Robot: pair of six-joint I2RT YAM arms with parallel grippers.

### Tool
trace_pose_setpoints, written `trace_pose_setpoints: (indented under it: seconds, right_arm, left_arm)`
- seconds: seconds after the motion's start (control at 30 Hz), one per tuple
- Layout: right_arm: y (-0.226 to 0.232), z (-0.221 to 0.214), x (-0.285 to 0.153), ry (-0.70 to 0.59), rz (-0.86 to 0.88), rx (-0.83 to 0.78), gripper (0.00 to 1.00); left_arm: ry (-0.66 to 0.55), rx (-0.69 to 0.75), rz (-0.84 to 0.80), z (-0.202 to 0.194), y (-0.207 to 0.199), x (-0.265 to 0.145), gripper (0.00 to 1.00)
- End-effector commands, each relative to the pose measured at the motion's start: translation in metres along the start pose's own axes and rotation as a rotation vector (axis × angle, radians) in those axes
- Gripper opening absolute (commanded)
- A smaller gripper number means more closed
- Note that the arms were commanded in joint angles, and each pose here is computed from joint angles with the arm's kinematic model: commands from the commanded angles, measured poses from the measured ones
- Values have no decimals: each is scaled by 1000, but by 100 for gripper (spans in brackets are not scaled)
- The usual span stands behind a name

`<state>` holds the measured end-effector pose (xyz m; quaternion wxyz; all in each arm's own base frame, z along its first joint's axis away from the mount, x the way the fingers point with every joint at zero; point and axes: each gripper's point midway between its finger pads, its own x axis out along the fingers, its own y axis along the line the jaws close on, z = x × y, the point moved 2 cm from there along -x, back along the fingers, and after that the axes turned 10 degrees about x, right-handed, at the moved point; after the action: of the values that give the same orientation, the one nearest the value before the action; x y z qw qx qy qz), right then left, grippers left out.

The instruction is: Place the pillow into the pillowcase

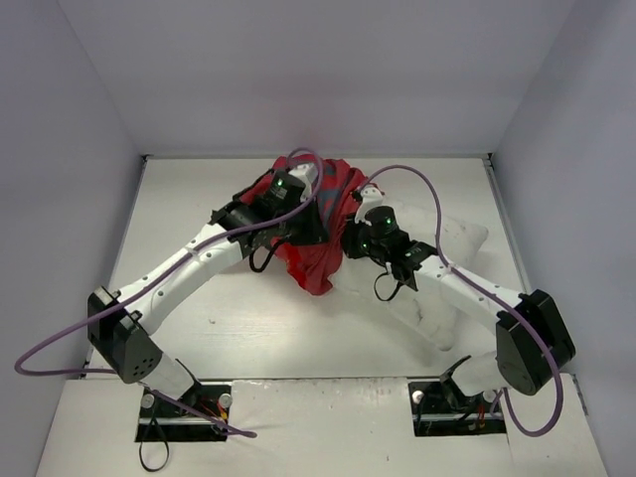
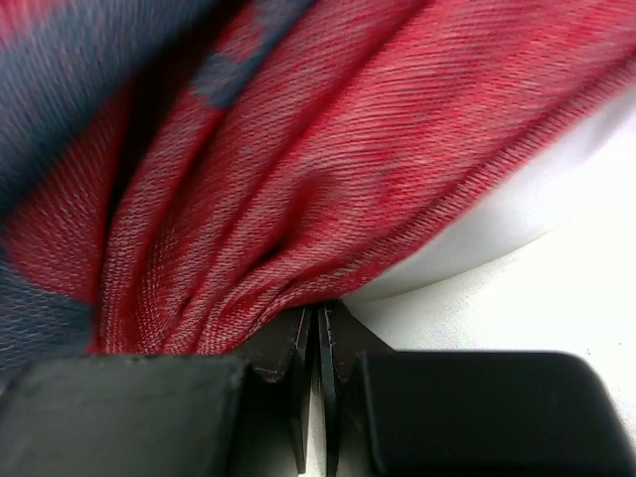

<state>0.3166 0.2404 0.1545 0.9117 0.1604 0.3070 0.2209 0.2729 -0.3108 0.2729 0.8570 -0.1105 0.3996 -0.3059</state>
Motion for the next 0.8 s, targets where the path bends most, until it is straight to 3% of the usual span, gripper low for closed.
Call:
trace_pose_setpoints:
  seconds: [0.0, 0.13, 0.2, 0.23, 0.3, 0.33, 0.4, 0.43, 0.57, 0.77]
  right_arm:
    - [53, 47, 3, -149, 186, 3, 0]
    - [53, 47, 3, -152, 188, -9, 0]
    - [54, 49, 4, -152, 194, -17, 0]
    - [58, 48, 4, -142, 217, -29, 0]
    - [64, 53, 1, -149, 247, -73, 0]
    - [67, 55, -1, -148, 265, -89, 2]
    - [71, 68, -9, -173, 289, -124, 7]
    - [72, 70, -14, -162, 306, -135, 15]
    - [65, 84, -26, -140, 339, -138, 37]
    - [68, 99, -42, -115, 440, -78, 53]
  left_arm:
    - [39, -38, -7, -22, 12, 7, 0]
    - [84, -78, 165, -57, 68, 11, 0]
    - [62, -74, 199, -57, 74, 5, 1]
    - [56, -64, 209, -54, 75, 1, 15]
    - [25, -15, 229, -43, 74, -10, 29]
    - [17, 4, 235, -39, 74, -16, 46]
    - [-62, 61, 234, -15, 66, -37, 61]
    - [-75, 91, 234, -10, 65, -45, 70]
    - [-203, 163, 299, 32, 67, -83, 75]
    - [-238, 104, 398, 61, 120, -97, 75]
